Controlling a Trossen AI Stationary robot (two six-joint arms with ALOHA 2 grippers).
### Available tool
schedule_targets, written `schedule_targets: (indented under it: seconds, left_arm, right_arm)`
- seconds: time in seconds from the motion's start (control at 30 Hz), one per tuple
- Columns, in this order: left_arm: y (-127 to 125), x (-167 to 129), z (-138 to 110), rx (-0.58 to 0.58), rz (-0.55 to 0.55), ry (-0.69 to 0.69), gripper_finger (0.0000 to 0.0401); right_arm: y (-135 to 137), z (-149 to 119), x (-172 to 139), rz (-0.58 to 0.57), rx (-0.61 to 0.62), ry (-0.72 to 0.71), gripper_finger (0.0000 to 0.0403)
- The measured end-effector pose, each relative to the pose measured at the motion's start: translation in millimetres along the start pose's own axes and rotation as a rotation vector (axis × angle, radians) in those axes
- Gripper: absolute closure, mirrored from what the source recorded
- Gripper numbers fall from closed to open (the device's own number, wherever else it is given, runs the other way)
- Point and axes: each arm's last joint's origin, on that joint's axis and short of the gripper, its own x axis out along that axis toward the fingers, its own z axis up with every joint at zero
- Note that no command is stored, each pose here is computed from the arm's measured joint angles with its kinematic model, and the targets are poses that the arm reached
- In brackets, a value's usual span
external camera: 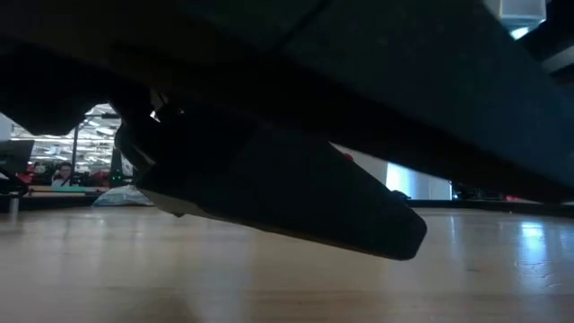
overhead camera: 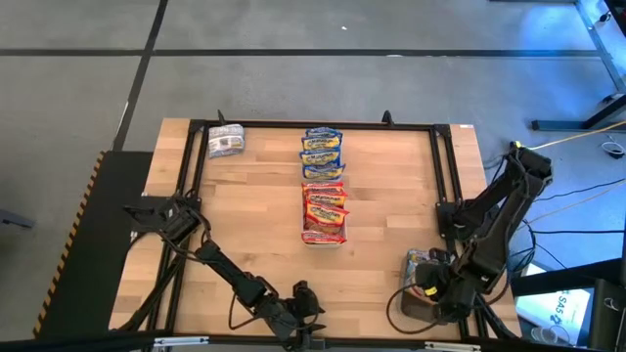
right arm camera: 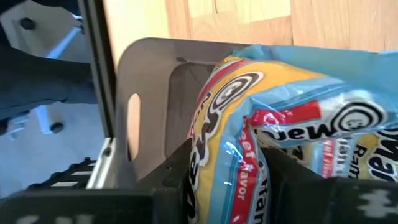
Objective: Sort Maruchan noodles
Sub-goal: Put the light blue noodle pack into the black bin
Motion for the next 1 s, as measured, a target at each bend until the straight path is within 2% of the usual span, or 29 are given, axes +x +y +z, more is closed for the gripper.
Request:
schedule_targets:
  seconds: [0.63, 0.87, 1.0]
  left_arm:
    - [0.1, 0.0, 0.0, -0.001, 0.000, 0.000, 0.0210]
    - [0.0, 0.1, 0.6, -0.005, -0.001, -0.005, 0.0210]
    - [-0.5, -0.8, 1.4, -0.004, -0.007, 0.003, 0.0210]
  right_arm:
    - [8.7, 2.1, 39.7, -0.118, -0.035, 0.029, 0.0295]
    - [10.9, 2.4, 42.1, -0.098, -0.049, 0.040, 0.0207]
    - [9.0, 2.4, 39.6, -0.057, -0.021, 0.149, 0.0163]
